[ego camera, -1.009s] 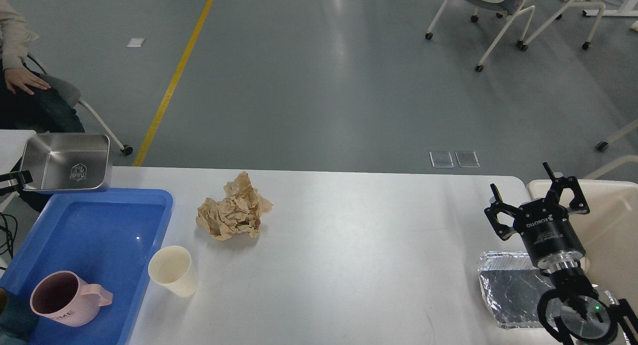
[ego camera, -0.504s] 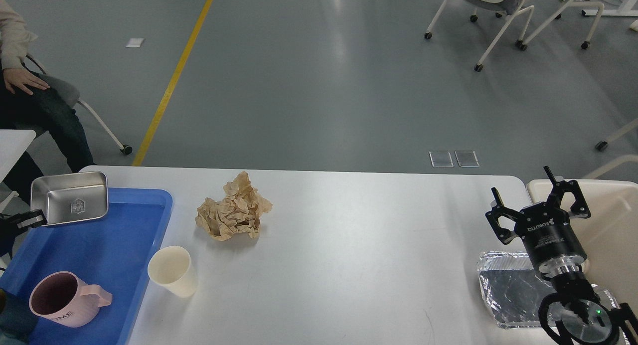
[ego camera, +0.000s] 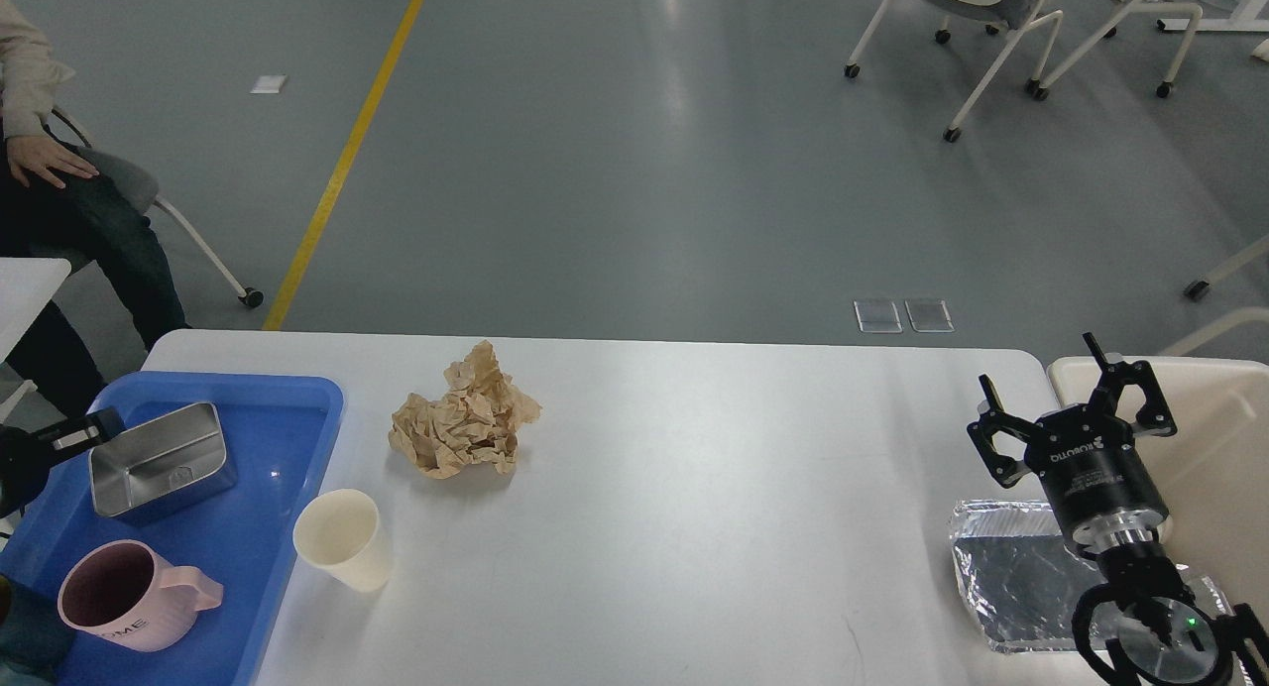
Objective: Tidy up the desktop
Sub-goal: 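Lift the steel box and lower it into the blue tray, then release the steel box and withdraw the left gripper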
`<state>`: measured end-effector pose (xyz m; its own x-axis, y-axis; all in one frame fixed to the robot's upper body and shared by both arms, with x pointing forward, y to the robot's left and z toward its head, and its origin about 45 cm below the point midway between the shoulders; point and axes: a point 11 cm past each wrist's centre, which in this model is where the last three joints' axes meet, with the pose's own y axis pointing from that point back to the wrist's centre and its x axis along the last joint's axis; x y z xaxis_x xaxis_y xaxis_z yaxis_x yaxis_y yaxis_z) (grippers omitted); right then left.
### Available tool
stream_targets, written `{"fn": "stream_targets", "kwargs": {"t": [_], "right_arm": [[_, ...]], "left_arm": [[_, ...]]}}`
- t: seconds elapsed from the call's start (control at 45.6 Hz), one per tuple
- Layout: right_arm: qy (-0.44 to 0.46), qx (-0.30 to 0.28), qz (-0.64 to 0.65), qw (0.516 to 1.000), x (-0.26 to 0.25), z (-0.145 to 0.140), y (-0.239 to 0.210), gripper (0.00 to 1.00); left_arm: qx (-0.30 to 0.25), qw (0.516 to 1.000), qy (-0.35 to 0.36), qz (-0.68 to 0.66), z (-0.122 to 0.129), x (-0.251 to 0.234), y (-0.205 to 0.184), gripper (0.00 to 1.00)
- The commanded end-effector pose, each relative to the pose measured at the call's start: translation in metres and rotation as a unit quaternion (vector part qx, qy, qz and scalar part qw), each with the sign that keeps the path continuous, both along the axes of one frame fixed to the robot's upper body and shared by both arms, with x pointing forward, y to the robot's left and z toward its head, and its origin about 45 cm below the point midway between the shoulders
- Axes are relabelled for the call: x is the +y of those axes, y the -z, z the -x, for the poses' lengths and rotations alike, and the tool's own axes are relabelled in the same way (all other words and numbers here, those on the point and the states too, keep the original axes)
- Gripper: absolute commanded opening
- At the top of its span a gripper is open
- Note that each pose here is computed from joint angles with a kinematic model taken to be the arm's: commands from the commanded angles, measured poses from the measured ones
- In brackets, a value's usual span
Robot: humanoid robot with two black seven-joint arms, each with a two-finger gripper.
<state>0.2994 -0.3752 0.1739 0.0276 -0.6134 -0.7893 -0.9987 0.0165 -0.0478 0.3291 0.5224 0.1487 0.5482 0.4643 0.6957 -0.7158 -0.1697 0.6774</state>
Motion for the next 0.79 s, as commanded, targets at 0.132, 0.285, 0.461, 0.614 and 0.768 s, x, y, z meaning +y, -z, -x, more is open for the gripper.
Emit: {"fn": "stream_targets", "kwargs": {"t": [0.132,0.285,0.461,0.614,0.768], "right_arm": [[-0.001,0.0,0.001,1.0,0.0,-0.001,-0.001,1.0],[-0.006,0.002,0.018,1.0,0.001,-0.002,-0.002,1.0],[-0.038,0.021,0.076,0.996,0.012,-0.003,0.005,1.0],[-0.071,0.039,0.099,0.992,0.023,-0.005,0.014,1.0],[-0.074,0.03,0.126,0.989,0.014,-0.009,0.003,1.0]], "left_arm": [[-0.161,0.951,-0.084,0.25,-0.059,-0.021,-0.092,0.97],[-0.209,0.893,-0.074,0.39,-0.065,-0.077,-0.11,0.97],[-0.25,0.798,-0.105,0.538,-0.044,-0.141,-0.105,0.97],[-0.26,0.702,-0.165,0.642,-0.012,-0.171,-0.076,0.97],[-0.278,0.635,-0.232,0.682,0.012,-0.168,-0.05,0.97]]}}
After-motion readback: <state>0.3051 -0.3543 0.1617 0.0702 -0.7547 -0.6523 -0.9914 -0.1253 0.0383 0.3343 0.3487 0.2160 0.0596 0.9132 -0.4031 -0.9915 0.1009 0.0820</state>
